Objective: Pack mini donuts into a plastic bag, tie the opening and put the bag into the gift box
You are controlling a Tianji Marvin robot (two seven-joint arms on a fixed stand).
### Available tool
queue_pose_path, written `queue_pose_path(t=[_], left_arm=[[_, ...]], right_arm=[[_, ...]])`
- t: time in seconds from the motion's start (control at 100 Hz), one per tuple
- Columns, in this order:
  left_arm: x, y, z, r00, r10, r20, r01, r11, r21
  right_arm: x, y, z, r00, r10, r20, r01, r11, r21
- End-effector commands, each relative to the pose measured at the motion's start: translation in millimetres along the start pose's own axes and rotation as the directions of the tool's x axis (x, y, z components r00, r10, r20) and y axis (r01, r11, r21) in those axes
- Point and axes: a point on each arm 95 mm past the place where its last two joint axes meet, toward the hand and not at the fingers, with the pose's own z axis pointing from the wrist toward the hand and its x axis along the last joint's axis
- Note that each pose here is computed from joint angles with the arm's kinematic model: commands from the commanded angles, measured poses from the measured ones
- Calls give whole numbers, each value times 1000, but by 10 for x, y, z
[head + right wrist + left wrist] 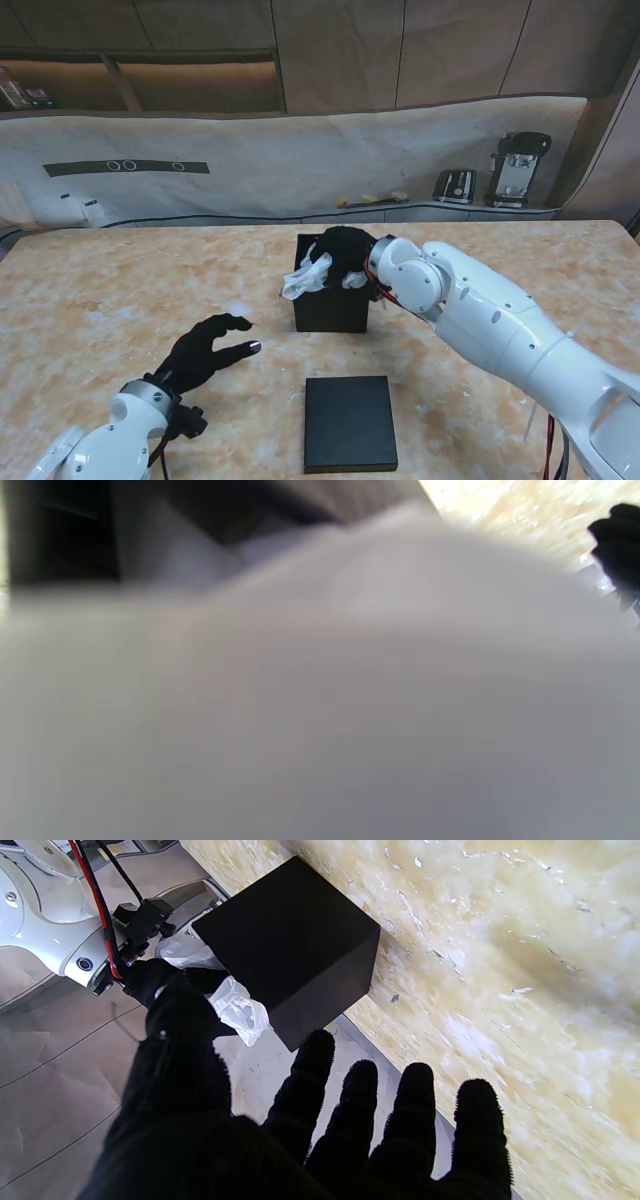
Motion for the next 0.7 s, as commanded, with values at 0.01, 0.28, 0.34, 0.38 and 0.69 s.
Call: queue_pose_path(t=[0.01, 0.28, 0.34, 0.38, 0.69], left_arm=[[-15, 23, -20, 1000, -2, 5, 2, 1000, -11], [-11, 19, -20, 1000, -3, 7, 3, 1000, -9], [-10, 21, -20, 1000, -4, 7, 4, 1000, -10], [-9, 21, -19, 1000, -3, 7, 3, 1000, -10], [-6, 24, -19, 1000, -3, 4, 3, 1000, -11]], right_arm=[[34, -52, 27, 1000, -2, 0, 2, 999, 36], [22, -30, 6, 1000, 9, 18, -9, 1000, 26], [22, -15, -5, 1000, 5, 22, -5, 1000, 16], [23, -8, -11, 1000, 6, 23, -7, 1000, 9], [73, 85, -95, 1000, 17, 23, -17, 1000, -18]])
